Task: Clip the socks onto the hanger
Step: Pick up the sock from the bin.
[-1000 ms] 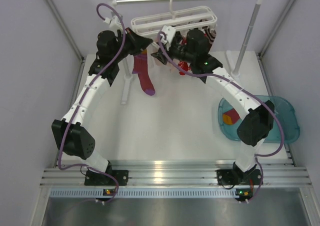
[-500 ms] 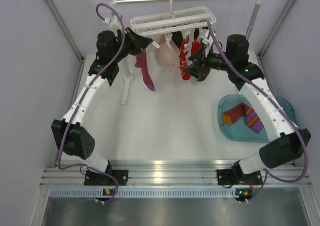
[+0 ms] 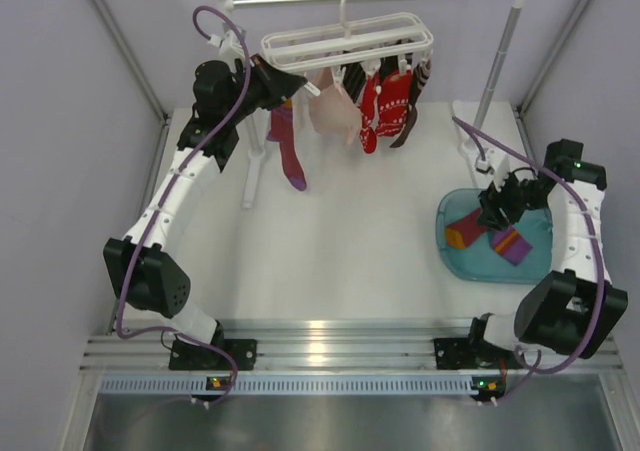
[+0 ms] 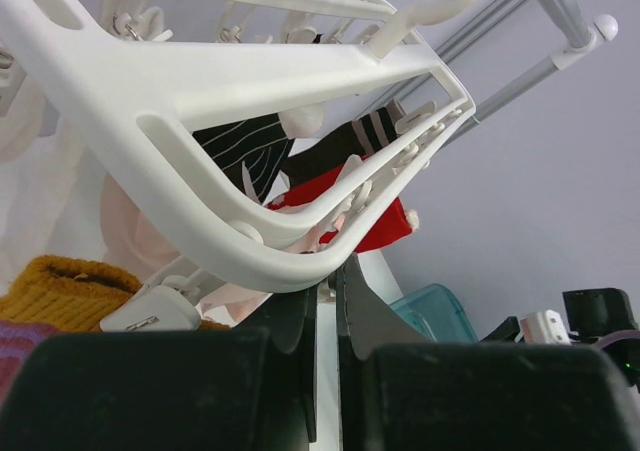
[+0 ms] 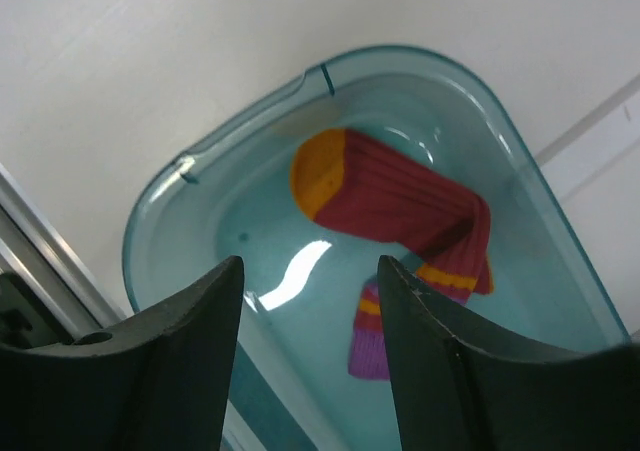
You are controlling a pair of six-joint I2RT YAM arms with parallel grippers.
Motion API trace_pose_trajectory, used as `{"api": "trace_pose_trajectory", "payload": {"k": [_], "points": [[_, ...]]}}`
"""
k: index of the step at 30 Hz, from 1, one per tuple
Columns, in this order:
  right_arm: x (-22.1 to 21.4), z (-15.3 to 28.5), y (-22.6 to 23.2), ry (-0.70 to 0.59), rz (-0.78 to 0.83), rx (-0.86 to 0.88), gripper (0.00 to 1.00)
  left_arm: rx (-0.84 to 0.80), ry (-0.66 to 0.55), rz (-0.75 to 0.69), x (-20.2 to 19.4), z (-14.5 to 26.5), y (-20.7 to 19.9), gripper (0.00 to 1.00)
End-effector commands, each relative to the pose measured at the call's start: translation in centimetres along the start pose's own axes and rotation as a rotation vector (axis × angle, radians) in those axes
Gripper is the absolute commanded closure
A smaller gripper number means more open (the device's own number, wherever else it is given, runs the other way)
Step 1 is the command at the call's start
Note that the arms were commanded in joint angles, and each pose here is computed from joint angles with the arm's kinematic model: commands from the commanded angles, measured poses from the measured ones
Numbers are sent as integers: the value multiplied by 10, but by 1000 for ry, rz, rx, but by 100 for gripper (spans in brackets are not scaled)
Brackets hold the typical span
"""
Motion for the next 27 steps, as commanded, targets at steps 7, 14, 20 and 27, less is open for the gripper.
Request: {"api": "trace_pose_trajectory", "payload": {"k": [7,14,20,27], "points": [[-53,4,-77,136,-321,-156,55,-47,-51,-30,14,1,-10,100],[-93,27,-82,144,-214,-351,46,-59,-38,-15,10,-1,-8,100],[-121,5,-118,296,-317,-240,44,-60,-45,-13,11,-3,-7,100],[-145,-27,-117,355,-360,-207,42,-55,-41,-17,10,-4,-6,100]]}}
Point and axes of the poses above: each gripper's point midway between its finger pads, its own z axis back along the fingers, its own y axis along the line the jaws close on, x = y × z, the point moved 6 cm from there along z, back along the fingers, and after that the axes turned 7 degrees about -z, right-handed, at the moved point
